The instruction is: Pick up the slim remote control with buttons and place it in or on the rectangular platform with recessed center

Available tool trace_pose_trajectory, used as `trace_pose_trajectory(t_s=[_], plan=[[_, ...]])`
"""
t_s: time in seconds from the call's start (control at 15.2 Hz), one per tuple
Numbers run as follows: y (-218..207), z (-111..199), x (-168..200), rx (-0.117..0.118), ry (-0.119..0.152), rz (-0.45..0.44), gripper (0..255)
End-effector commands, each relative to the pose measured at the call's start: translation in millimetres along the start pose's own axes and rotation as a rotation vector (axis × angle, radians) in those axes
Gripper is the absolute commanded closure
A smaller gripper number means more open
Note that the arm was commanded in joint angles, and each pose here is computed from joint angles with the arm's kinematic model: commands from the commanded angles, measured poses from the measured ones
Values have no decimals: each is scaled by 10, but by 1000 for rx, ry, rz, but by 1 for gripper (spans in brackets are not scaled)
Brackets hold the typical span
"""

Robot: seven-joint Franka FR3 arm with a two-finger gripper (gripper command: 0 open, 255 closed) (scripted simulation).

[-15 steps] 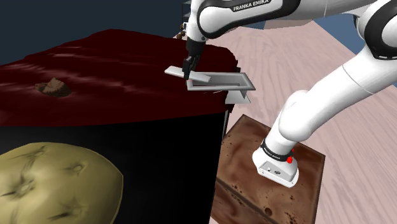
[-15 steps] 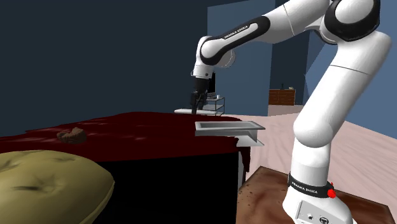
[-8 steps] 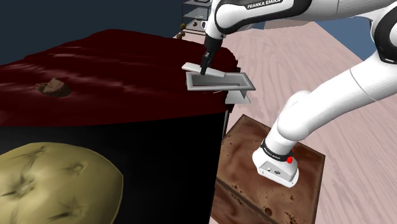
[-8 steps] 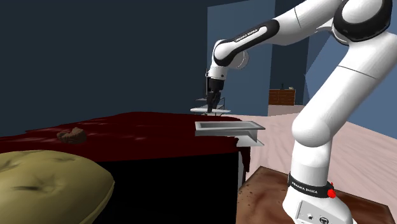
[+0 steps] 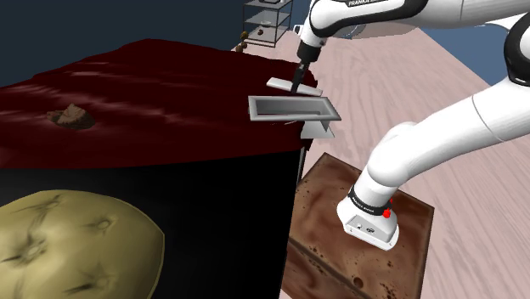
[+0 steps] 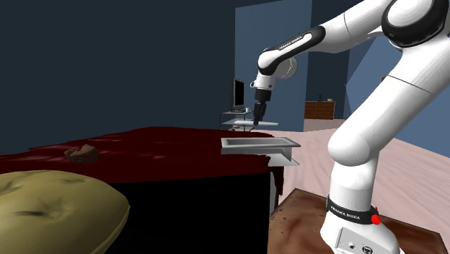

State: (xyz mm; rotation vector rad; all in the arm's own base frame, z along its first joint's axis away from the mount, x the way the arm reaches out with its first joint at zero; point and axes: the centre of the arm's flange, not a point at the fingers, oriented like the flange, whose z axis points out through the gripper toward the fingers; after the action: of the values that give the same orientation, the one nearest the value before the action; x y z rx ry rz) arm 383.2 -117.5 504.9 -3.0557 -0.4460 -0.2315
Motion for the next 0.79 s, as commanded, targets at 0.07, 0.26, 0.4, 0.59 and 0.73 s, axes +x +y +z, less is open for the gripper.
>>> trace_pose_trajectory(t_s=[0.07, 0.26, 0.4, 0.59, 0.73], plan=[[144, 98, -86, 0, 0, -1, 255], [147, 255, -111, 0, 0, -1, 255], [150, 359, -127, 0, 0, -1, 255], [153, 516, -151, 0, 0, -1, 255], [156, 620, -168, 0, 0, -1, 255]])
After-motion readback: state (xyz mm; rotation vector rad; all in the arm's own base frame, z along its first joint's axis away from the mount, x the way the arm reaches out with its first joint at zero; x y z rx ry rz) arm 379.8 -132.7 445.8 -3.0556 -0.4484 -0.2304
